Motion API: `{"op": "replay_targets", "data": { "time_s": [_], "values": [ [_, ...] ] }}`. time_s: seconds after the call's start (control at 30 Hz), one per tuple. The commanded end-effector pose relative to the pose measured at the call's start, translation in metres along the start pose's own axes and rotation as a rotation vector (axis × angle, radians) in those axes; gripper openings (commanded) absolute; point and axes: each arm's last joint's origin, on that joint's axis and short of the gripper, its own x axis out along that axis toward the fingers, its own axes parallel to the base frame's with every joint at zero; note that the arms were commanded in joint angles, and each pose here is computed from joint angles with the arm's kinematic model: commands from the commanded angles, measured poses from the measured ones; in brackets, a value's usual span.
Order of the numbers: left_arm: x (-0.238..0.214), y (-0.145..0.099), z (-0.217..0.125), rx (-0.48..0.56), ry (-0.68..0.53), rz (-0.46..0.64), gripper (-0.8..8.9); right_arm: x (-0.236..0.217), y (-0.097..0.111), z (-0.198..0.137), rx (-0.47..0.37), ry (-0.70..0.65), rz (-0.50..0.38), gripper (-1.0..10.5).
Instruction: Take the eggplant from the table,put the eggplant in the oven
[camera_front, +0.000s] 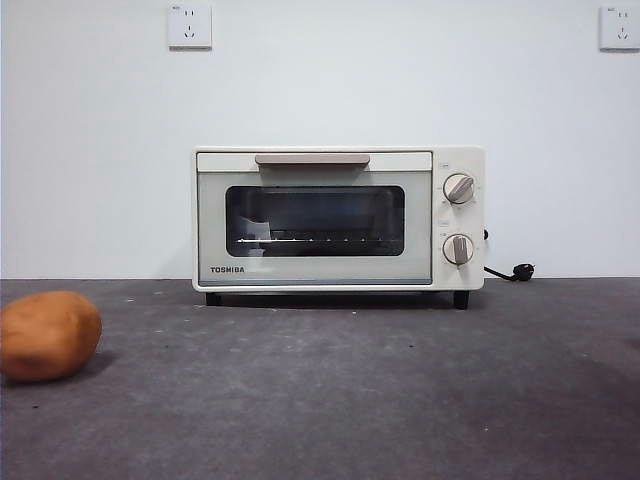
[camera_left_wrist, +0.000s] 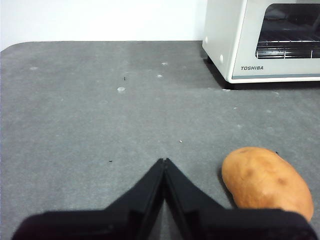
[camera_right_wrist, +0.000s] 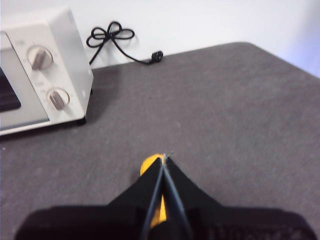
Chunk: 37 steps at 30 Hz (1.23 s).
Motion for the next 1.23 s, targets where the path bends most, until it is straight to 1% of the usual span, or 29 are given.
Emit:
{"op": "replay_targets", "data": {
  "time_s": [0.03, 0.1, 0.17, 1.23],
  "values": [
    [0.001, 0.0, -0.002, -0.008, 0.004, 0.002, -0.04, 0.009, -0.001, -0.016, 0.03, 0.002, 0.003, 0.0],
    [0.001, 0.0, -0.002, -0.008, 0.007, 0.002, -0.04, 0.013, -0.001, -0.026, 0.043, 0.011, 0.015, 0.0],
    [0.001, 0.0, -0.002, -0.008, 0.009, 0.002, -0.04, 0.015, 0.0, -0.029, 0.052, -0.006, 0.042, 0.0],
    [0.002, 0.0, -0.003, -0.009, 0.02, 0.002, -0.04, 0.015, 0.0, -0.03, 0.051, 0.002, 0.038, 0.0]
  ]
}}
